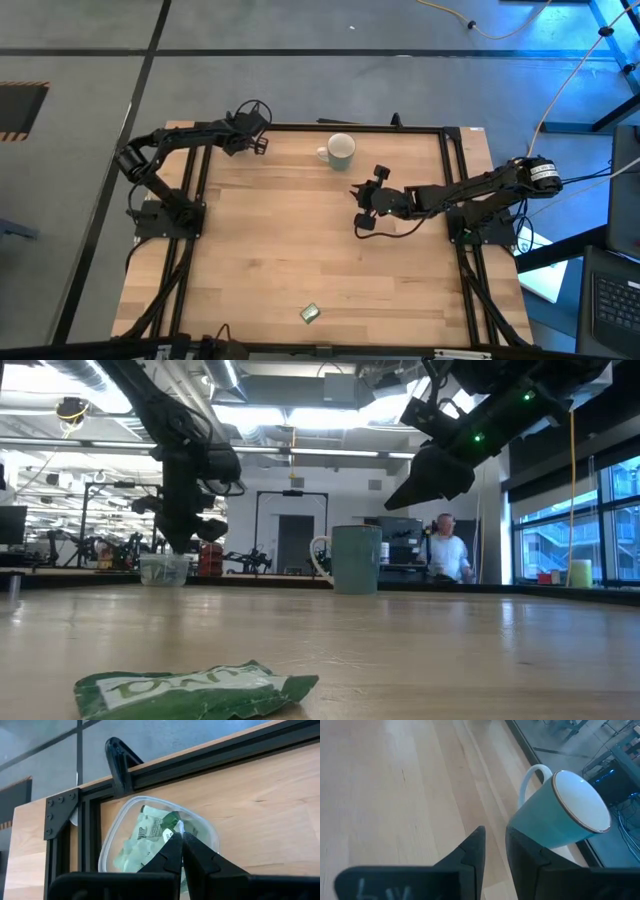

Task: Pick and place Stevia / Truvia into bins
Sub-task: Put the truvia packet into the transparent bin

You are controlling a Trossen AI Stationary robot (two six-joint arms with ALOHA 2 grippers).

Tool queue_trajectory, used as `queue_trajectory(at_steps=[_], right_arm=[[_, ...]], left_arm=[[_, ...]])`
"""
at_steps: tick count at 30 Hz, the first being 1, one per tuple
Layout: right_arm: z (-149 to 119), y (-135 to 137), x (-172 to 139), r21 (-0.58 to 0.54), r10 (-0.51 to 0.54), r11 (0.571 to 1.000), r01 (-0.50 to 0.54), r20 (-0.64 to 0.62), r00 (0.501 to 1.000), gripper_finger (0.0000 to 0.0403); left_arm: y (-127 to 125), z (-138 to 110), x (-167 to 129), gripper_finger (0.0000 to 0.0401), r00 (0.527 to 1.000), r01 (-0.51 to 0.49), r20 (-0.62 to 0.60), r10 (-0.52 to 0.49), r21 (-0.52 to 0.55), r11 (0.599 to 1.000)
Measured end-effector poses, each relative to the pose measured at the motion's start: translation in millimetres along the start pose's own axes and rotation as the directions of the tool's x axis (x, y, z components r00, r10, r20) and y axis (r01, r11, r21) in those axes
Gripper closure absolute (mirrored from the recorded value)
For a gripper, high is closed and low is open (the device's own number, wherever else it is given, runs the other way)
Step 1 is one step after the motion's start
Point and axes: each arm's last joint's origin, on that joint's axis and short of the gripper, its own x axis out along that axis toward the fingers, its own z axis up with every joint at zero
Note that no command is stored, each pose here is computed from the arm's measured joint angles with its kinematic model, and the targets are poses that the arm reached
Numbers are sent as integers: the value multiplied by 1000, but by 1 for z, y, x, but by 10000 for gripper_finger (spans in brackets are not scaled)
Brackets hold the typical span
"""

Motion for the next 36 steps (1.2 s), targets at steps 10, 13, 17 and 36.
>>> queue_trajectory(at_steps=[10, 13, 17, 36], right_arm=[[0, 0, 0, 0, 0, 1000, 0, 0, 1000, 324], [0, 0, 0, 0, 0, 1000, 0, 0, 1000, 324], [0, 0, 0, 0, 0, 1000, 0, 0, 1000, 324], [0, 0, 0, 0, 0, 1000, 0, 0, 1000, 324]], left_arm=[[9, 4, -14, 397, 999, 17, 36, -16, -20, 1000], [10, 4, -17, 397, 999, 22, 41, -21, -23, 999], [10, 4, -18, 397, 998, 46, 34, -45, -18, 999], [23, -5, -14, 379, 996, -69, -64, 69, 6, 998]])
